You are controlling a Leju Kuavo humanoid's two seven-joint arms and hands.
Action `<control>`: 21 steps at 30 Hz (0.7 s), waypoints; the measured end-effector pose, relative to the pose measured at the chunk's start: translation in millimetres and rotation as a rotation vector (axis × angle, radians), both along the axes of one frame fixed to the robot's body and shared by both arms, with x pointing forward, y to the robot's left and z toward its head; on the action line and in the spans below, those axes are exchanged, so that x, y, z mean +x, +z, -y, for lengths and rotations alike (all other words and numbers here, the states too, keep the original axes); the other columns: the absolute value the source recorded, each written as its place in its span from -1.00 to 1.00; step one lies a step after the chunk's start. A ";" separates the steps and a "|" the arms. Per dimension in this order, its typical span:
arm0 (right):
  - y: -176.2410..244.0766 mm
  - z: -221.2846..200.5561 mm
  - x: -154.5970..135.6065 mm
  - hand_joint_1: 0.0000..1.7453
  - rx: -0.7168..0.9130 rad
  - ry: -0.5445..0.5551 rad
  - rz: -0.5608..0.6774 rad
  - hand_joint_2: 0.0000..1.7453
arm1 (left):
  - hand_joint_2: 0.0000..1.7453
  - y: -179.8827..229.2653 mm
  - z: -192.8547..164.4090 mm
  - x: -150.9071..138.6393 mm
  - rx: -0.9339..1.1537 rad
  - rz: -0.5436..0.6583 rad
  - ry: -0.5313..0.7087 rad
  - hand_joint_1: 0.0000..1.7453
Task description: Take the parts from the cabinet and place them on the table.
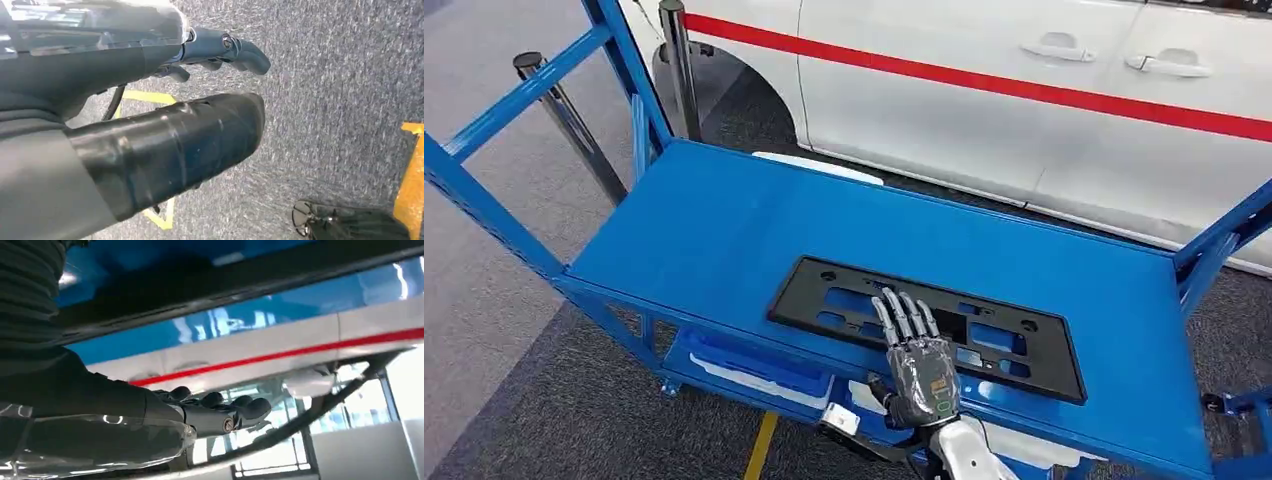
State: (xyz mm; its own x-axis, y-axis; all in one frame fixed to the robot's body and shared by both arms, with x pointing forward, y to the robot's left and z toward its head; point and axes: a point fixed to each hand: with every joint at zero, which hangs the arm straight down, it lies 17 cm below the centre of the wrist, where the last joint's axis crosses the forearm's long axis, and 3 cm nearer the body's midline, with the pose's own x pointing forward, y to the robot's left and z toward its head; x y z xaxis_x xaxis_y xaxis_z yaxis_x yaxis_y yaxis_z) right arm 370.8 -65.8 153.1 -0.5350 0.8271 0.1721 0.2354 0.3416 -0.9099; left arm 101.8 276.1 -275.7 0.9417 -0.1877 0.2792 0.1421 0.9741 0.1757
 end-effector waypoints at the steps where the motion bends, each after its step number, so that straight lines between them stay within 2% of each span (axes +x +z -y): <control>1: -1.3 4.7 3.0 -1.00 -0.001 -0.012 -0.009 1.00 | -1.00 0.1 -0.5 0.3 0.003 0.002 0.002 -1.00; 21: -8.6 23.4 10.5 -1.00 -0.007 -0.055 -0.045 1.00 | -1.00 0.1 -2.5 -0.5 0.010 0.007 0.017 -1.00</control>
